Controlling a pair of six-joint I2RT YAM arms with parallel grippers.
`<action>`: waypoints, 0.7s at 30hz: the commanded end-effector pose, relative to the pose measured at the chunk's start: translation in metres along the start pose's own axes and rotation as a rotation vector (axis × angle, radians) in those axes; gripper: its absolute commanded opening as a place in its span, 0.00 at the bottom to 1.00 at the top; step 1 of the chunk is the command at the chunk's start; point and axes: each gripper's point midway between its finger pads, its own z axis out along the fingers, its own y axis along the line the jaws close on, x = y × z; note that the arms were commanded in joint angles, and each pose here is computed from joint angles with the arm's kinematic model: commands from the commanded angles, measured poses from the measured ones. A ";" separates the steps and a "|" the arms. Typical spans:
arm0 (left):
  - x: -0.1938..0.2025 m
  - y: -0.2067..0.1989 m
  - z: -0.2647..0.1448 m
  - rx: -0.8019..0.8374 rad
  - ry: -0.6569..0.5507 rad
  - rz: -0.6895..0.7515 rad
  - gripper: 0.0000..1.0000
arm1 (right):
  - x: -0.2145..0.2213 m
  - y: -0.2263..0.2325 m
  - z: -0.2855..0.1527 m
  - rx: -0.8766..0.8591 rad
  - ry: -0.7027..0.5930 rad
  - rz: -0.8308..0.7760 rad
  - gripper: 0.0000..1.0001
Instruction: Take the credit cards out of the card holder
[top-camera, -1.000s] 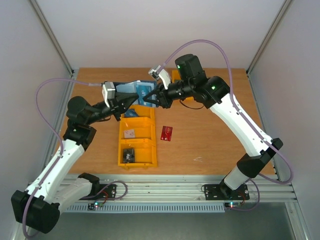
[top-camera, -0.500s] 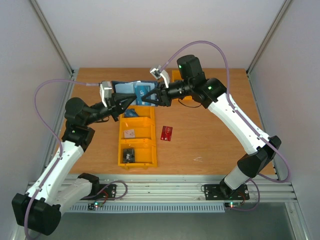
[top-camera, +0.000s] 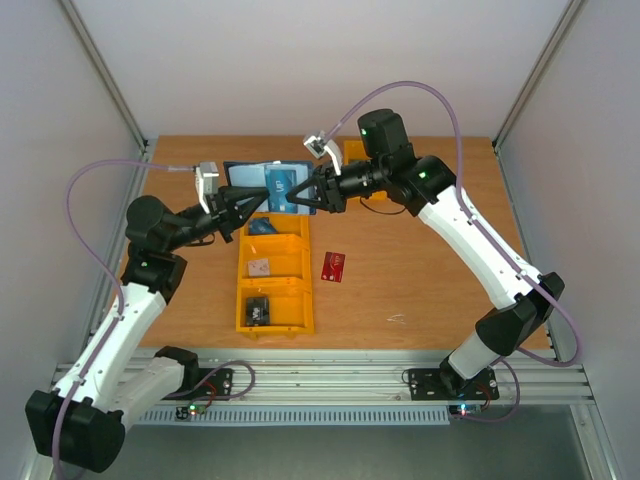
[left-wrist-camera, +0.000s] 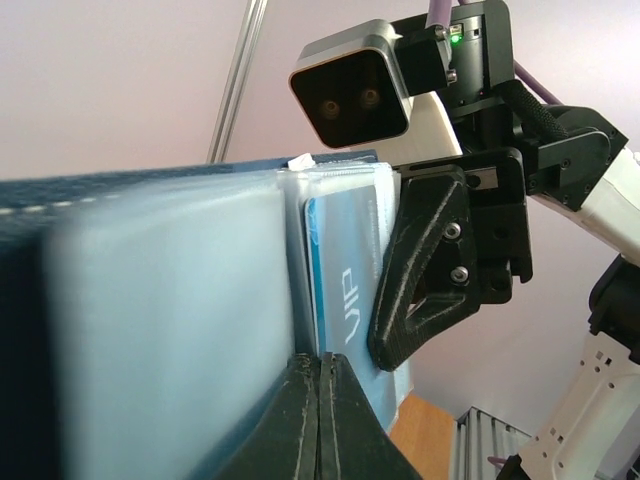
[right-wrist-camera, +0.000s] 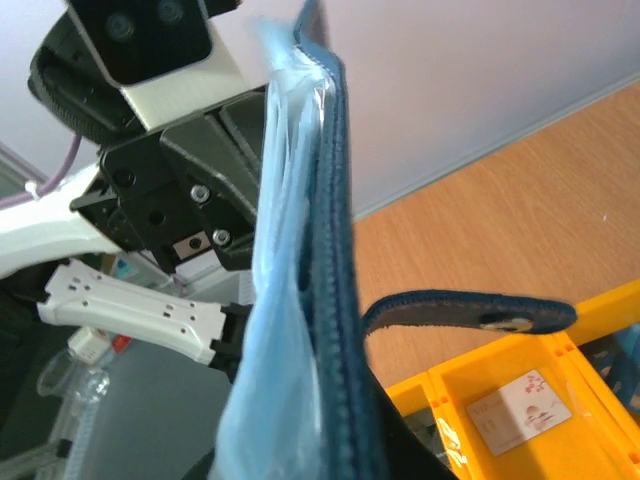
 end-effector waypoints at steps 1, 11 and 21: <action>-0.010 -0.007 -0.005 0.018 -0.030 0.045 0.00 | -0.005 0.018 -0.014 -0.024 -0.017 -0.022 0.02; 0.004 -0.018 0.005 0.107 0.028 0.006 0.17 | -0.011 0.025 -0.009 -0.092 -0.031 -0.021 0.01; -0.001 -0.024 0.007 0.120 0.012 0.028 0.00 | -0.009 0.025 -0.010 -0.091 -0.024 -0.041 0.02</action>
